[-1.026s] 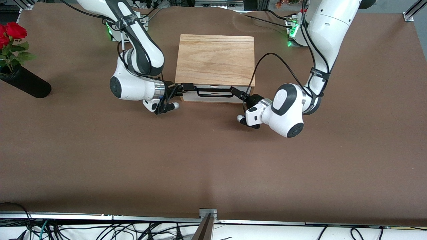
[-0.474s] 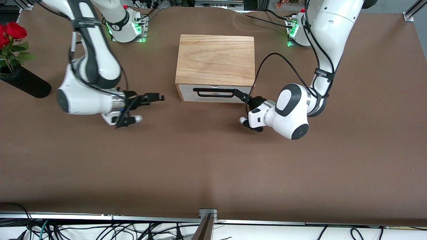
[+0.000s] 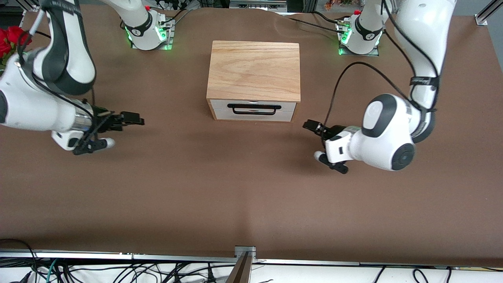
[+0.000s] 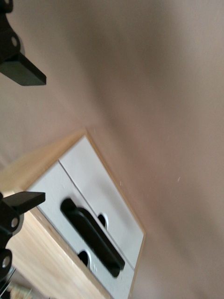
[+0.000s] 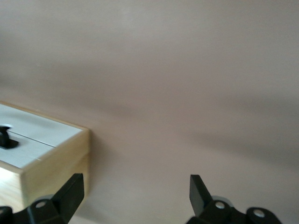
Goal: Close drawer with both arms simultaneously
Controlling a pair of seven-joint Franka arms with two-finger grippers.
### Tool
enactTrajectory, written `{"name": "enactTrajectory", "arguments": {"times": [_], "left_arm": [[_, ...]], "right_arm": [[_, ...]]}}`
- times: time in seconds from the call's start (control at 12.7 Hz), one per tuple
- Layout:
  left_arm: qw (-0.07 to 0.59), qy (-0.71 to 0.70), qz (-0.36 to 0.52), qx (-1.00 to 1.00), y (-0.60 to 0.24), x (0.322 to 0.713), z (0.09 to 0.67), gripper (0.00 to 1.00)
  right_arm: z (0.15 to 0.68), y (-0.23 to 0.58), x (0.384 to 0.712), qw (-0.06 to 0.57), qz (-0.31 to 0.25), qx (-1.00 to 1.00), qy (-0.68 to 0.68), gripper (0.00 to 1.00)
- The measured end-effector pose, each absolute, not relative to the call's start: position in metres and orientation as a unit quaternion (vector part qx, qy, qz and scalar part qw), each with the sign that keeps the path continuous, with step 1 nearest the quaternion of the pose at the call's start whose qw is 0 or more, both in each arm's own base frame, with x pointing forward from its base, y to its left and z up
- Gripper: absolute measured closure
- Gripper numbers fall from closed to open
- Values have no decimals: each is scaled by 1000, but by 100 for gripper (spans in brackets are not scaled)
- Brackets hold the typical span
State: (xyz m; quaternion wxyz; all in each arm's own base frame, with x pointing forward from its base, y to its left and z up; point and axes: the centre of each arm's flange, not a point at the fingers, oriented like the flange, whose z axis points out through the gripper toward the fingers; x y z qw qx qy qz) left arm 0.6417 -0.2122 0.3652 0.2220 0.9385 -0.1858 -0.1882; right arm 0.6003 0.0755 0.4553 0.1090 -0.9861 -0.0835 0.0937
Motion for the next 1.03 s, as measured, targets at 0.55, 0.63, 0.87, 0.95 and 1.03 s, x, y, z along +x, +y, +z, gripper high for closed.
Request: {"name": "enactTrajectory", "arguments": {"times": [0.55, 0.63, 0.87, 0.95, 1.03], "left_arm": [[23, -163, -67, 984, -118, 632, 523, 0], [4, -114, -55, 992, -100, 623, 546, 0], [-10, -26, -21, 999, -64, 594, 582, 0], [-9, -16, -13, 1000, -58, 586, 585, 0], [-9, -11, -9, 1000, -54, 577, 584, 0]], "right_arm": [[577, 50, 575, -4, 11, -996, -92, 0], [578, 49, 575, -3, 11, -996, -91, 0], [580, 50, 572, -3, 23, -995, -93, 0], [585, 51, 572, -3, 21, -996, -91, 0], [588, 52, 572, -3, 21, -996, -90, 0]]}}
